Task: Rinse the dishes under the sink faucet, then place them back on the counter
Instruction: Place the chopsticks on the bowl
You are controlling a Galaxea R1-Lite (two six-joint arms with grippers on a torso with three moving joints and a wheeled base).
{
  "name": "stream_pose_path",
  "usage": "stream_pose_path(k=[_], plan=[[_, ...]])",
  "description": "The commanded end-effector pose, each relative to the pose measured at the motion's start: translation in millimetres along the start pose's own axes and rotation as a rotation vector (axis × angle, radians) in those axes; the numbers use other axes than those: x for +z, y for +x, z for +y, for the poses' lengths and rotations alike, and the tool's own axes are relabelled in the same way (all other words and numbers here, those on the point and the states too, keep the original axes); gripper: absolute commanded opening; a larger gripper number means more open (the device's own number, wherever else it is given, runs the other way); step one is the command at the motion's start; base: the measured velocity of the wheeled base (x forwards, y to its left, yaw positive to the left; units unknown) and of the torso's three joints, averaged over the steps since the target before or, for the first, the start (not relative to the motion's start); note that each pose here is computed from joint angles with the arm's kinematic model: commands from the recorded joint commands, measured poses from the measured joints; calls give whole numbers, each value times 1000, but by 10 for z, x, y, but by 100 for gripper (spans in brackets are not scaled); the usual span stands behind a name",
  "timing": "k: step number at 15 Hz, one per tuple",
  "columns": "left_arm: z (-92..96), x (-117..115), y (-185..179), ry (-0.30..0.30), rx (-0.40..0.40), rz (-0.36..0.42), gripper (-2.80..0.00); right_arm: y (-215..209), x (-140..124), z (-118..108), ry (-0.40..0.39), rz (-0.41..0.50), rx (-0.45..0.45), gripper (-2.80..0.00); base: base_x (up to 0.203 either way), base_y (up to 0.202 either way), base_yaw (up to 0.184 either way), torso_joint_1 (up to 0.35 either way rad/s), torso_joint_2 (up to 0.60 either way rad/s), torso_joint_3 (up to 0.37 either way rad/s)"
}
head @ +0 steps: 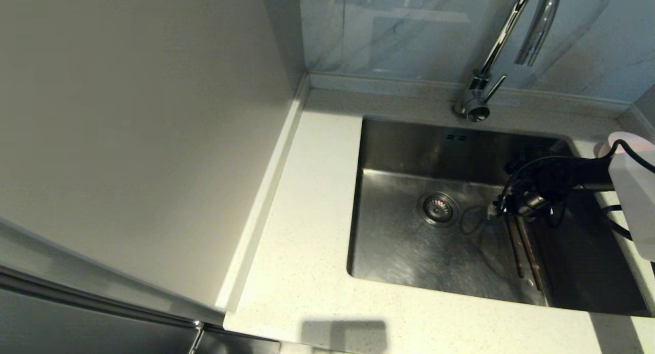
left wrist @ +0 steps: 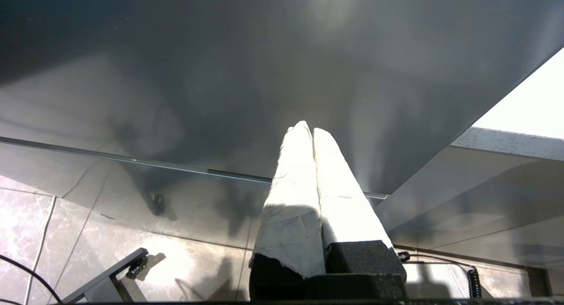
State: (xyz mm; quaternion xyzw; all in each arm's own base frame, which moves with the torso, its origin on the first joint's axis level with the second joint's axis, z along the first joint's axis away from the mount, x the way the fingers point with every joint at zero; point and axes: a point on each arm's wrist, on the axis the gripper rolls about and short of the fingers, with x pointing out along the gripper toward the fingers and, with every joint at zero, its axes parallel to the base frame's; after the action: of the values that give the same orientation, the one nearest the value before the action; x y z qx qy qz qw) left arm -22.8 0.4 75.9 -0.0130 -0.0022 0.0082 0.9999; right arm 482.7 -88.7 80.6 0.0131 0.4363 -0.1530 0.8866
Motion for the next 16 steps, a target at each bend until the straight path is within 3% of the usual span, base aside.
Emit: stream_pose_path(k=[1, 5, 16], plan=[[0, 0, -2, 0, 0, -3, -280, 67, -32, -79, 11, 16, -12, 0, 0, 0, 0, 0, 0, 0], [0, 0, -2, 0, 0, -3, -280, 164, -89, -136, 8, 42, -11, 0, 0, 0, 0, 0, 0, 0], [0, 0, -2, 0, 0, -3, -280, 223, -195, -8, -16, 107, 54, 0, 0, 0, 0, 0, 0, 0]])
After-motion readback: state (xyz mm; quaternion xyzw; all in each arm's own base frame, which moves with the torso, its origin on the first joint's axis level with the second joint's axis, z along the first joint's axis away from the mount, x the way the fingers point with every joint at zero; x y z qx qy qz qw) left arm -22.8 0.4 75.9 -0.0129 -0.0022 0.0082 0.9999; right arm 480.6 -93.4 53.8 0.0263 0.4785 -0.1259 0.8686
